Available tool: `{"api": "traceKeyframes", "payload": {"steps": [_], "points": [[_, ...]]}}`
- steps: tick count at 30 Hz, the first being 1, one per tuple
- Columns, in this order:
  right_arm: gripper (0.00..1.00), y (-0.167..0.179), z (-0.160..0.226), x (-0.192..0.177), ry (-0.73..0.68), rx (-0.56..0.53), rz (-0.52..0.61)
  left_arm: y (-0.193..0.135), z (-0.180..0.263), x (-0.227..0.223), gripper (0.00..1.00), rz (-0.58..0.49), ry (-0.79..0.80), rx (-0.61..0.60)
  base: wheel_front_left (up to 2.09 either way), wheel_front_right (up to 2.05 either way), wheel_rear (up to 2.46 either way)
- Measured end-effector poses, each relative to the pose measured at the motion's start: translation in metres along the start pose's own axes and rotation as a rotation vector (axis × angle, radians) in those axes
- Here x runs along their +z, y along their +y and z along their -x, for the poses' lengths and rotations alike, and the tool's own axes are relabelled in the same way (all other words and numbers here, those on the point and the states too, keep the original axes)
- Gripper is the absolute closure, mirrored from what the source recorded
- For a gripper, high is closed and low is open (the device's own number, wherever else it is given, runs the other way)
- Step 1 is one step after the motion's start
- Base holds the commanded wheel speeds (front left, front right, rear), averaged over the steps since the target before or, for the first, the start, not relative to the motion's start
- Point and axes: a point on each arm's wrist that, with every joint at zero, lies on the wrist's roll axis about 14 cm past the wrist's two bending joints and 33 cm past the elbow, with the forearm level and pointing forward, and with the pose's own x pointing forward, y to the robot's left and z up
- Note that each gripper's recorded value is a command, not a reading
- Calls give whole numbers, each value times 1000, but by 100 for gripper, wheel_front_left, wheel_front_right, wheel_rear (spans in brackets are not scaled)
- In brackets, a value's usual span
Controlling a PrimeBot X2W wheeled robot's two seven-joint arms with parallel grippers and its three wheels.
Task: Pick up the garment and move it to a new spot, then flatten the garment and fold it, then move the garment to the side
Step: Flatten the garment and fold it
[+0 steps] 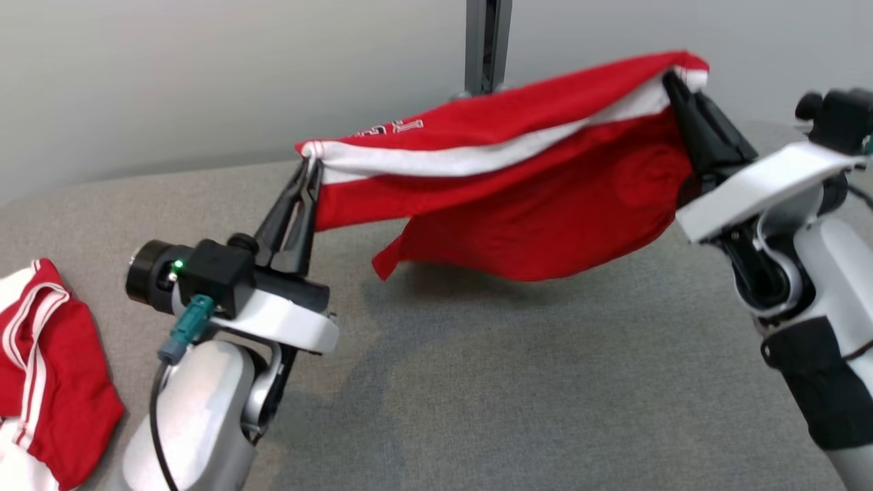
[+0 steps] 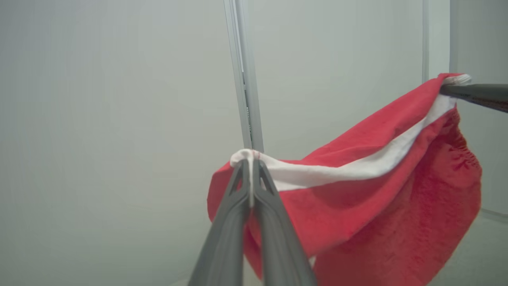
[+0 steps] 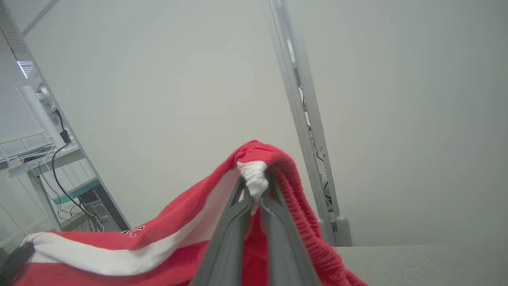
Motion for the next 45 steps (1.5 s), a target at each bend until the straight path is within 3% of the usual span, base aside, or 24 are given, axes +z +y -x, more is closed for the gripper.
{"api": "traceKeyframes", "payload": {"steps": [8,17,30,34,42,45], "points": [[100,11,-2,54,-64,-5,-26,15,-4,49,100,10,-107,37,0,0,0],[100,11,0,62,-58,-39,-256,25,-1,79,100,53,-169,73,0,0,0],[100,11,-8,49,-12,-49,-207,26,-8,68,100,64,-119,66,0,0,0],[100,14,-35,63,-44,-28,-160,31,-38,67,100,41,-99,25,0,0,0],[100,0,-125,95,-185,-4,-71,69,-140,62,100,-2,-120,15,0,0,0],[100,-19,-155,83,-210,-30,-79,81,-173,48,100,0,-134,31,0,0,0]]}}
